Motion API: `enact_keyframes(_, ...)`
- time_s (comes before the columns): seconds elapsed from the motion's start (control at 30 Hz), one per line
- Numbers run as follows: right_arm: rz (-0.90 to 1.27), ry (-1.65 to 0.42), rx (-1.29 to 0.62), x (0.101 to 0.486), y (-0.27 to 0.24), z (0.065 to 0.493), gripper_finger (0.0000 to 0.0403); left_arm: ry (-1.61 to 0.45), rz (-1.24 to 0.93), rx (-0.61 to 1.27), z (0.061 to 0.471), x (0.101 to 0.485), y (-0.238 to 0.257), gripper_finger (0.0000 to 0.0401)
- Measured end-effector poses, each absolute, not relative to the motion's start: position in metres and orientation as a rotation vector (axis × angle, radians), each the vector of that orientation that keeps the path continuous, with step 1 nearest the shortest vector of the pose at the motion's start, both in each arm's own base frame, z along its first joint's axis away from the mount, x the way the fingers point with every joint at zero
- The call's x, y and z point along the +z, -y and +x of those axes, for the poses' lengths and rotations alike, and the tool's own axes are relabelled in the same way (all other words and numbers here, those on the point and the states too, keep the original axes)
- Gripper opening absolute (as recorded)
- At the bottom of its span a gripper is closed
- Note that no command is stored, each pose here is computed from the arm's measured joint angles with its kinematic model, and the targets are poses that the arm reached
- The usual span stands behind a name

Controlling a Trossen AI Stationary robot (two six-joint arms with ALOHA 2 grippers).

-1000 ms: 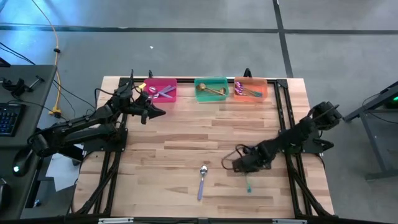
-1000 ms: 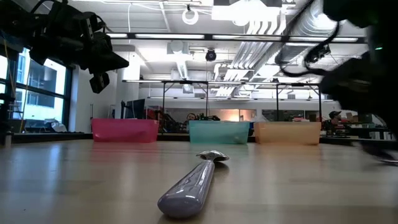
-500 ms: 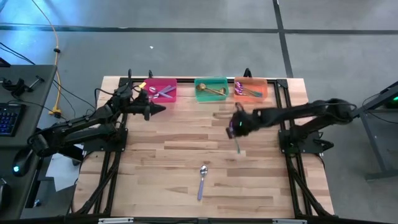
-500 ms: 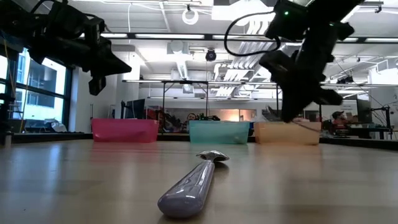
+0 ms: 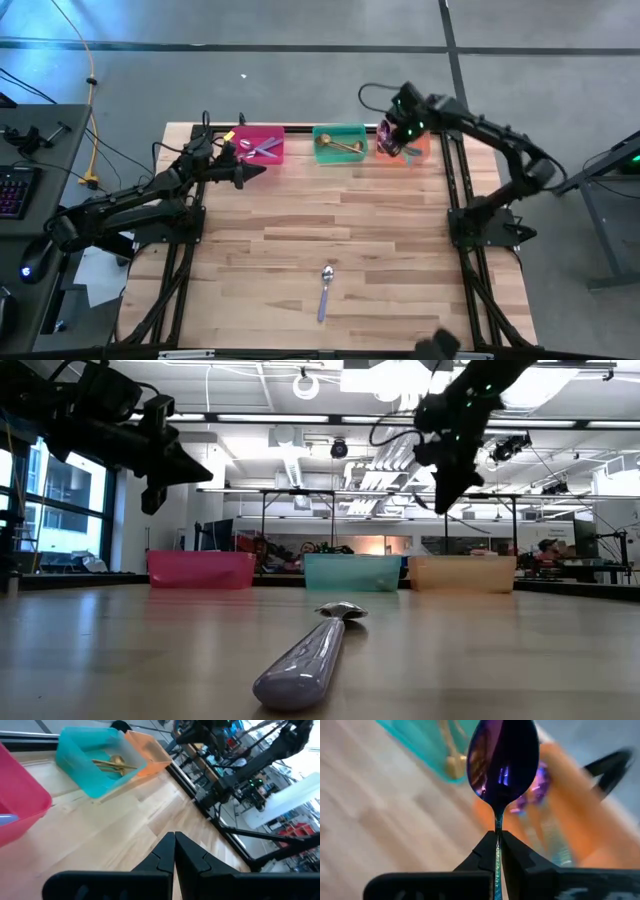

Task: Sort silverware by color (type)
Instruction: Put the silver spoon into the orange bin

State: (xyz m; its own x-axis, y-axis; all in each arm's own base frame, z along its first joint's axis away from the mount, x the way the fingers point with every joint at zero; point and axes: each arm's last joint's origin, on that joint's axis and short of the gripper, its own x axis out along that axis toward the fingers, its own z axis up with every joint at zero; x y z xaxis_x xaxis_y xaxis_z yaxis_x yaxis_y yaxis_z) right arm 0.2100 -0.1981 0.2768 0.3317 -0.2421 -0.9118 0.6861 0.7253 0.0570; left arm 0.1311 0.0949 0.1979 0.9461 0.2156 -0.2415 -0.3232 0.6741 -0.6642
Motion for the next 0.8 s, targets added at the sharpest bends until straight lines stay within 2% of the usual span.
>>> enact_keyframes(0.2,0.221,-1.237,-0.549,0.263,0.258,0.216,0.0000,-0.138,-0.793,0.343,0.131,0.198,-0.096,0.0000)
enact_keyframes(0.43,0.111,-1.444,-0.402,0.220,0.290,0.222,0.0000,-0.138,-0.794,0.345,0.131,0.197,-0.096,0.0000)
enact_keyframes(0.6,0.148,-1.507,-0.387,0.200,0.300,0.216,0.0000,-0.137,-0.796,0.349,0.131,0.197,-0.096,0.0000)
enact_keyframes(0.8,0.196,-1.510,-0.411,0.197,0.305,0.209,0.0000,-0.137,-0.797,0.350,0.131,0.197,-0.096,0.0000)
